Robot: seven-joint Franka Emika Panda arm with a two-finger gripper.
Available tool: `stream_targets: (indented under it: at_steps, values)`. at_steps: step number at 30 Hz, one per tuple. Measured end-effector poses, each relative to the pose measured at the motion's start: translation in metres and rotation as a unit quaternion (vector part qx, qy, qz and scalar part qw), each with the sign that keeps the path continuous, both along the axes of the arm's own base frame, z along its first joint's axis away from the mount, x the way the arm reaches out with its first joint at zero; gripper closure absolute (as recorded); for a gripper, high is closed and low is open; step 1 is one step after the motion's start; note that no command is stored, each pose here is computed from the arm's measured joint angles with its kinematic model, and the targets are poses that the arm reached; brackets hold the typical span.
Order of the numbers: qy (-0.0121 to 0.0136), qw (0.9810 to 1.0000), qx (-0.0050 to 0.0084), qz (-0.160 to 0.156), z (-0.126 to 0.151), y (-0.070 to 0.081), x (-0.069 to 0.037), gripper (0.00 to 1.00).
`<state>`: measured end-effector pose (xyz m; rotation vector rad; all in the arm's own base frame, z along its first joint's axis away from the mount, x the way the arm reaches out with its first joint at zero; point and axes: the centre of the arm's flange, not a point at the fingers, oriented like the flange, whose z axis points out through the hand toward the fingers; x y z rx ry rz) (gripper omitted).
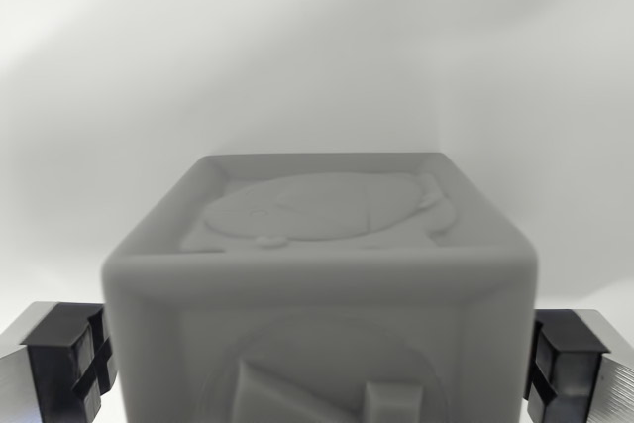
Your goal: Destack cube
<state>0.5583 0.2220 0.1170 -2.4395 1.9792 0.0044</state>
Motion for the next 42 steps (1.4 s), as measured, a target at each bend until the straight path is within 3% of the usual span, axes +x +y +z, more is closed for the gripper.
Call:
stream_targets:
  at_steps: [9,16,42]
  values:
    - [-0.0019,1.0000,-0.0001,0.000,0.015,0.000,0.001,0.00]
    - [-0.0020,1.0000,-0.0006,0.000,0.033,0.000,0.001,0.00]
    - [-0.0035,1.0000,-0.0014,0.000,0.133,0.000,0.001,0.00]
